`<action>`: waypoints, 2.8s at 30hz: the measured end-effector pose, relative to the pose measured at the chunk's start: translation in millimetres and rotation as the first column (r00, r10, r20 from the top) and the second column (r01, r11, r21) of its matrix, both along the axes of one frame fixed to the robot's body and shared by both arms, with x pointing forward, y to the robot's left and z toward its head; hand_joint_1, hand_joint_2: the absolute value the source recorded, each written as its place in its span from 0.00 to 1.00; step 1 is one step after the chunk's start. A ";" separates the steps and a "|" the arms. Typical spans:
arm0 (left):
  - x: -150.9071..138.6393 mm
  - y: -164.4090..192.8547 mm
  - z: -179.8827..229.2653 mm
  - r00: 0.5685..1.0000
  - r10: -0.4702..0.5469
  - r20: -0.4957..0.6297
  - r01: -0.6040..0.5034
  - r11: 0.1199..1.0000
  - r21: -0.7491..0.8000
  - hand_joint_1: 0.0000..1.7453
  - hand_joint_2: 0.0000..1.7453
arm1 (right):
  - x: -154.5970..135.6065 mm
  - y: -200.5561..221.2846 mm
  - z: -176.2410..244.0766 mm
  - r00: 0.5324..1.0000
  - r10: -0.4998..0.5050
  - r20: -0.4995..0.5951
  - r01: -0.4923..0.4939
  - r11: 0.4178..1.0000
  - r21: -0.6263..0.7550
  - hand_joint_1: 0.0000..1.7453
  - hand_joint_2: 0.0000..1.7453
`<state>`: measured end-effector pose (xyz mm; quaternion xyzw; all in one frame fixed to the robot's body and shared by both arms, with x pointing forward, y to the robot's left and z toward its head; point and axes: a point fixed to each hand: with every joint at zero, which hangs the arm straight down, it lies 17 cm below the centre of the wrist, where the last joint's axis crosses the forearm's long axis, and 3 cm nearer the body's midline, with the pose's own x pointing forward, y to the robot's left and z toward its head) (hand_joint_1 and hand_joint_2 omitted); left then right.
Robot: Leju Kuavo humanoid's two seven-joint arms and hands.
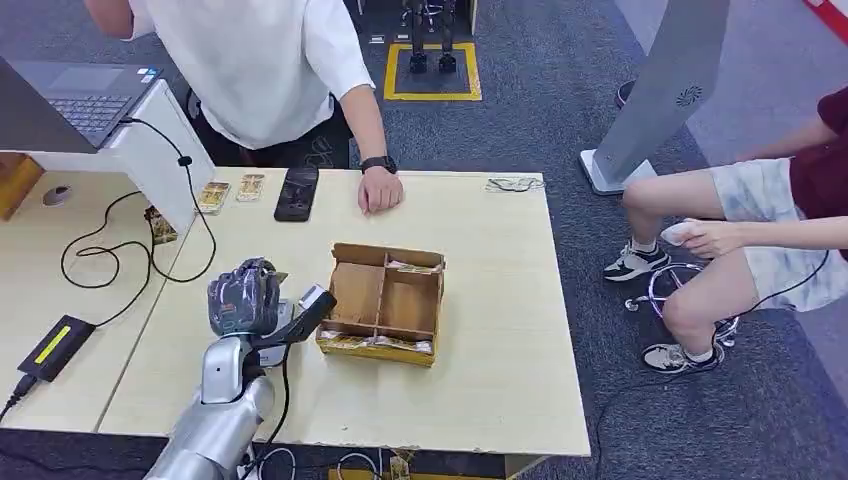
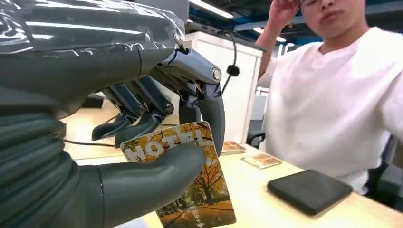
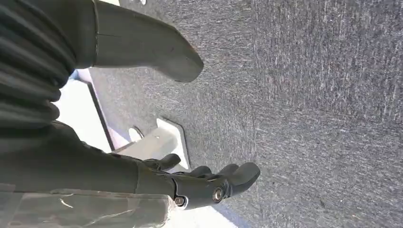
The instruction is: Pass the card to the sensor for recognition and then transmit it.
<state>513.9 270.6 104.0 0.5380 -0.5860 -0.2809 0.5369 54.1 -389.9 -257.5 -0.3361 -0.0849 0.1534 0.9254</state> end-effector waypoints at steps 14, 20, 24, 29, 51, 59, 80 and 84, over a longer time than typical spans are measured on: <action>-6.0 17.6 -28.2 0.996 0.041 -0.081 -0.040 0.999 0.016 1.00 1.00 | -2.2 0.1 -0.2 1.000 0.006 -0.008 -0.006 1.000 -0.002 0.00 1.00; -7.0 19.2 -32.4 0.995 0.044 -0.093 -0.042 0.999 0.016 1.00 1.00 | -2.5 -0.1 -0.2 1.000 0.007 -0.008 -0.007 1.000 -0.003 0.00 1.00; -9.0 21.9 -33.9 0.995 0.047 -0.087 -0.048 0.999 -0.011 1.00 1.00 | -3.5 -0.7 0.0 1.000 0.008 -0.010 -0.008 1.000 -0.005 0.00 1.00; -9.8 21.8 -35.4 0.995 0.042 -0.088 -0.044 0.999 -0.021 1.00 1.00 | -3.5 -0.7 0.0 1.000 0.013 -0.011 -0.013 1.000 -0.006 0.00 1.00; -9.2 22.6 -49.3 0.987 0.032 -0.160 -0.034 0.999 -0.012 1.00 1.00 | -4.6 -0.8 -0.1 1.000 0.019 -0.017 -0.019 1.000 -0.008 0.00 1.00; -12.4 19.3 -30.8 0.998 0.011 -0.061 -0.012 1.000 -0.017 1.00 1.00 | -4.8 -1.4 0.2 1.000 0.025 -0.012 -0.025 1.000 -0.010 0.00 1.00; -18.2 26.1 1.7 0.999 0.026 0.039 -0.027 1.000 0.012 1.00 1.00 | -3.7 -1.3 0.4 1.000 0.029 -0.007 -0.029 1.000 -0.009 0.00 1.00; -20.0 29.7 -11.8 0.999 0.051 -0.002 -0.051 0.999 0.016 1.00 1.00 | -3.9 -1.3 0.4 1.000 0.029 -0.009 -0.029 1.000 -0.010 0.00 1.00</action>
